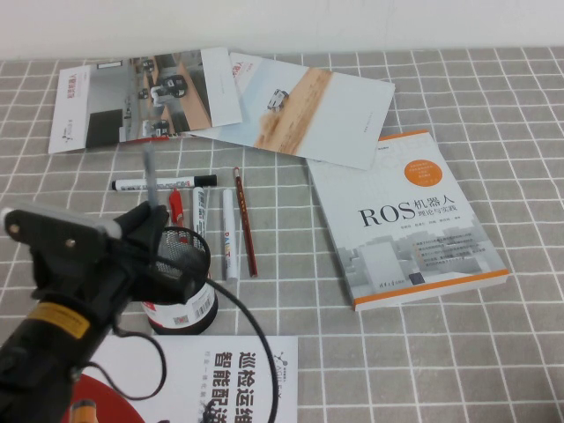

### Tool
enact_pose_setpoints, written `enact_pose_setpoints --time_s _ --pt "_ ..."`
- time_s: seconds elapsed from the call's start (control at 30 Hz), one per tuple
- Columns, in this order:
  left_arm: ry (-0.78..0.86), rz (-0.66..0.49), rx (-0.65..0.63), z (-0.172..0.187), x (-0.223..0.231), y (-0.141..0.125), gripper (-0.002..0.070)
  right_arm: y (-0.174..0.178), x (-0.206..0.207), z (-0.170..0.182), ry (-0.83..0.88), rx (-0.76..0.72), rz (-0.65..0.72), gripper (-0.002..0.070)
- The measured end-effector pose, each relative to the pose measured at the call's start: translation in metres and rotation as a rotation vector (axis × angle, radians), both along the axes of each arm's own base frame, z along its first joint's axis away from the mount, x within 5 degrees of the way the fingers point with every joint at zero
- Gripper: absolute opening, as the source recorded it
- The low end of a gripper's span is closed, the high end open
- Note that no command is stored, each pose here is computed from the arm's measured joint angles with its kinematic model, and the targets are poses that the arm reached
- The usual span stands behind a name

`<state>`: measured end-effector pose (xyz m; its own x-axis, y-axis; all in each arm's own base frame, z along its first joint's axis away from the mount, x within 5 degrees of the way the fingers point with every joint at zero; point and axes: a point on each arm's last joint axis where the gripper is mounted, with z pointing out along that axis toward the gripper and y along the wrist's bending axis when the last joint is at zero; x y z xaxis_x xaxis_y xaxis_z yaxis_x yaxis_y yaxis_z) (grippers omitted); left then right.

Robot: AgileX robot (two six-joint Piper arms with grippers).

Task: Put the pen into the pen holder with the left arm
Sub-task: Place the pen onto the pen holder

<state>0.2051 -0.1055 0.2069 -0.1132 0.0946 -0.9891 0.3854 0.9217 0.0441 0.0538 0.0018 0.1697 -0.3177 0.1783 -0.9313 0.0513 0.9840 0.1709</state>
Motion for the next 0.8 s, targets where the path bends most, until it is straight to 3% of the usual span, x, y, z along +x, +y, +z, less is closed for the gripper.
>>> enact_pose_setpoints --time_s 0.4,0.67,0.8 --pt "0.051 0.009 0.013 -0.026 0.015 -0.008 0.0062 0.000 0.000 0.000 0.000 0.000 0.000 -0.0015" --pt "0.050 0.009 0.010 -0.026 0.015 -0.008 0.0241 0.000 0.000 0.000 0.000 0.000 0.000 -0.0015" --pt "0.050 0.009 0.010 -0.026 0.015 -0.008 0.0264 0.000 0.000 0.000 0.000 0.000 0.000 -0.0015"
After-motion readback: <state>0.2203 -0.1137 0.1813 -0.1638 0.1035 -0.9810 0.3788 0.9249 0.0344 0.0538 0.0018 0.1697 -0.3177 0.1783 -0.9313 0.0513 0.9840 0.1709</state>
